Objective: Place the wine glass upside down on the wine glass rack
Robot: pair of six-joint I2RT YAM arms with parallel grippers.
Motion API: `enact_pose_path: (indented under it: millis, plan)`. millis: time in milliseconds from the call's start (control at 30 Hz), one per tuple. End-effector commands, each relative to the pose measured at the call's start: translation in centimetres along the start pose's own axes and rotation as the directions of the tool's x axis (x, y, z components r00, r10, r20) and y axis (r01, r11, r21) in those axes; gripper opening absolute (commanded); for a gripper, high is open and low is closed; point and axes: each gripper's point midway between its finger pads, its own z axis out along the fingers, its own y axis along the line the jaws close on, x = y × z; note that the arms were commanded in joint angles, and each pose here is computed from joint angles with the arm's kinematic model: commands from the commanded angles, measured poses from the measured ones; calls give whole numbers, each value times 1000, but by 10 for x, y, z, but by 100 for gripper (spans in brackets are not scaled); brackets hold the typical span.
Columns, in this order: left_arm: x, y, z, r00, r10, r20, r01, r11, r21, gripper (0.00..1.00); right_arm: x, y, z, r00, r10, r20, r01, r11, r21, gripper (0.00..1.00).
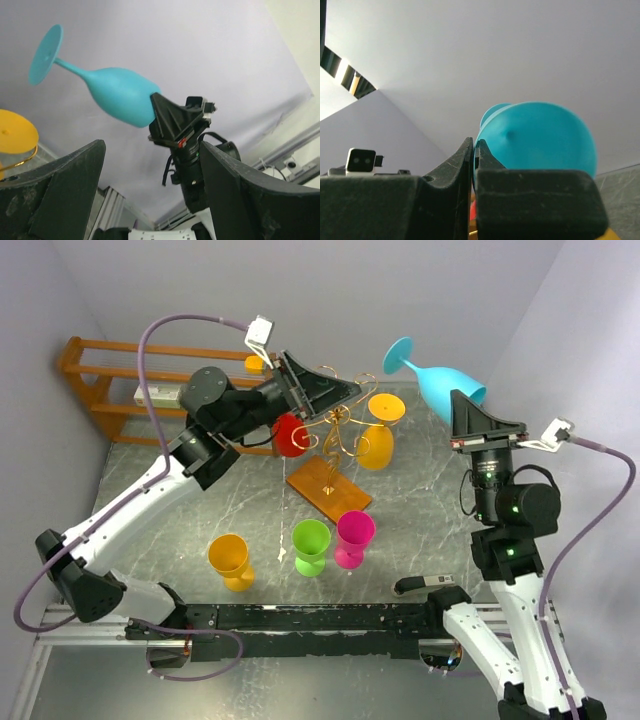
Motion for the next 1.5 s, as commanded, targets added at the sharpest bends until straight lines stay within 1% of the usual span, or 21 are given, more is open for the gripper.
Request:
enact_pose_path:
  millis: [0, 100, 200, 267, 367, 467, 600, 700, 733, 800, 833, 933, 1000, 1100, 1200, 1333, 1467]
  plan:
    - [-12, 2, 27, 992, -47, 113, 49, 999, -8, 87, -3, 23, 6, 1000, 18, 25, -14, 991, -135, 0]
    - [-7, 9, 45, 990, -71, 123, 75, 997, -32, 86, -3, 27, 4, 999, 21, 31, -16, 986, -165, 0]
    - [2, 16, 61, 991, -67, 118, 71, 997, -34, 87, 2, 27, 3, 1000, 7, 6, -6, 986, -168, 0]
    - [3, 25, 66, 988, -76, 135, 84, 995, -56, 87, 7, 26, 1, 1000, 7, -16, -9, 985, -171, 0]
    - [0, 40, 71, 979, -96, 180, 114, 989, -95, 88, 9, 28, -5, 1000, 15, -17, -18, 980, -199, 0]
    - [-3, 45, 77, 973, -110, 203, 132, 986, -98, 86, 13, 30, -11, 999, 17, -31, -23, 974, -224, 0]
    - [0, 44, 85, 976, -127, 178, 143, 986, -82, 84, 17, 33, -17, 998, 32, -53, -44, 968, -248, 0]
    - [0, 46, 86, 970, -147, 193, 163, 984, -72, 80, 22, 36, -19, 996, 50, -75, -69, 961, -269, 0]
    - [-1, 46, 86, 968, -148, 202, 165, 984, -70, 77, 23, 36, -20, 995, 54, -80, -74, 959, -273, 0]
    - [-5, 48, 86, 964, -150, 218, 171, 982, -80, 65, 26, 38, -23, 994, 61, -96, -86, 955, -284, 0]
    - [-6, 50, 87, 961, -152, 230, 176, 981, -88, 62, 27, 41, -25, 992, 64, -105, -93, 950, -298, 0]
    - [-14, 50, 84, 950, -153, 272, 184, 979, -90, 54, 30, 48, -31, 987, 71, -142, -115, 938, -328, 0]
    - [-20, 50, 83, 943, -145, 299, 180, 979, -93, 51, 33, 53, -36, 983, 69, -172, -125, 930, -345, 0]
    - [-27, 46, 83, 937, -138, 321, 172, 982, -79, 50, 37, 58, -43, 975, 65, -210, -140, 922, -361, 0]
    - [-27, 41, 86, 938, -144, 316, 170, 984, -54, 49, 43, 61, -51, 964, 84, -253, -178, 910, -375, 0]
    - [-23, 38, 90, 940, -165, 298, 177, 984, -11, 47, 50, 56, -54, 953, 107, -283, -208, 911, -356, 0]
    - [-22, 33, 91, 945, -165, 284, 168, 986, 14, 40, 57, 58, -56, 941, 110, -320, -230, 901, -368, 0]
